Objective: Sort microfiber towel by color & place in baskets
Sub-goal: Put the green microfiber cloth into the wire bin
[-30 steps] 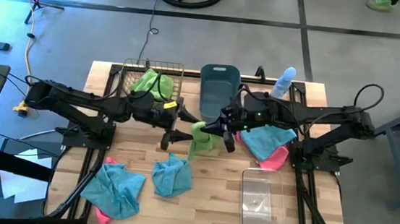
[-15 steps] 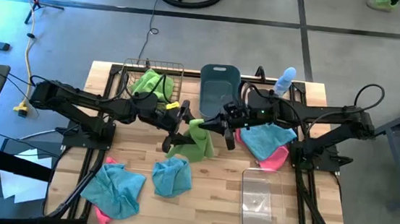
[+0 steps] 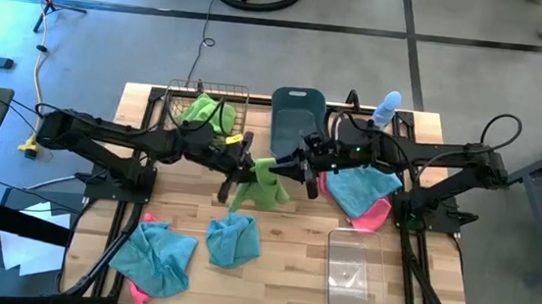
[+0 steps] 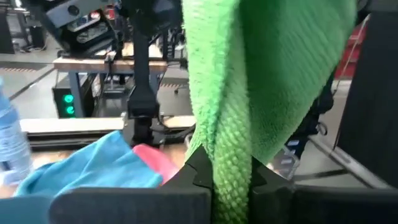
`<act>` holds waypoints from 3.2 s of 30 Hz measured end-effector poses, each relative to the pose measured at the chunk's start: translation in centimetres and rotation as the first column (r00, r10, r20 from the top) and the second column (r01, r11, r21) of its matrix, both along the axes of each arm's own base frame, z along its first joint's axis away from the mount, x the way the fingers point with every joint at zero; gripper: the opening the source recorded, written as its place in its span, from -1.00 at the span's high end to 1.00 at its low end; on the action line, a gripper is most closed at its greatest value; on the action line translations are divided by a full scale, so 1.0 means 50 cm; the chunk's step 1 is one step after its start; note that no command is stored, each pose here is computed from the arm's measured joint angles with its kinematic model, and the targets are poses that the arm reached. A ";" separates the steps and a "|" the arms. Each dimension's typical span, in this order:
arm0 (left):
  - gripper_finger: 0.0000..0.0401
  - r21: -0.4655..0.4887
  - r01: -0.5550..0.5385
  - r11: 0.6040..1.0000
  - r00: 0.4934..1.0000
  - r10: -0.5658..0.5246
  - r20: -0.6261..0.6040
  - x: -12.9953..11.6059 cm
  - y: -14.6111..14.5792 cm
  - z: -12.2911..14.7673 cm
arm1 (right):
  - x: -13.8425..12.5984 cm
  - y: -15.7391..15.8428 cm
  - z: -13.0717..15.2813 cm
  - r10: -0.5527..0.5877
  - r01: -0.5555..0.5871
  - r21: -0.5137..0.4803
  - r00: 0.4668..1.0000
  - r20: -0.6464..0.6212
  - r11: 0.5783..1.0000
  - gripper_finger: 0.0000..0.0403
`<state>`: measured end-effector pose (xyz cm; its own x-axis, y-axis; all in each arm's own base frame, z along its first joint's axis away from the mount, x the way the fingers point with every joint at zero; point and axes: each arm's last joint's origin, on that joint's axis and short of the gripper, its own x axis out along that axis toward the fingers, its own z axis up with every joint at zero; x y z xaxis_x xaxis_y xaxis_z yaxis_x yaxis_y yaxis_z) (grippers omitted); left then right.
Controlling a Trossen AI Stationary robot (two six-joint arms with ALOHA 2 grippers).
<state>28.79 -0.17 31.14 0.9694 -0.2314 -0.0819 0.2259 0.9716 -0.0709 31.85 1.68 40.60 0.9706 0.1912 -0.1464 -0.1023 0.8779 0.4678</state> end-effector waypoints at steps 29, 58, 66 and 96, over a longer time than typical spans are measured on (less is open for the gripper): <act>1.00 0.200 -0.903 0.380 0.406 0.907 0.114 -0.333 0.133 0.068 | -0.087 -0.119 0.034 -0.354 0.346 -0.152 0.935 -0.029 0.926 -0.32; 1.00 0.092 -0.992 0.089 0.044 0.910 -0.412 -0.299 0.332 -0.069 | -0.093 -0.142 0.027 -0.403 0.389 -0.160 0.913 -0.068 0.907 -0.32; 1.00 0.003 -0.986 0.164 0.129 0.790 -0.599 -0.280 0.329 -0.130 | -0.094 -0.141 0.021 -0.403 0.385 -0.163 0.910 -0.097 0.908 -0.32; 0.61 0.156 -0.920 0.359 -0.049 0.291 -0.955 -0.232 0.445 -0.229 | -0.102 -0.144 -0.003 -0.469 0.444 -0.152 0.854 -0.226 0.883 -0.32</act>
<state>17.22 22.08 19.70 0.1337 0.1263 -0.9829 -0.9324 0.3520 -0.0816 26.76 -5.51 40.44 0.8741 -0.2904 -0.3895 0.4295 0.8365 0.3402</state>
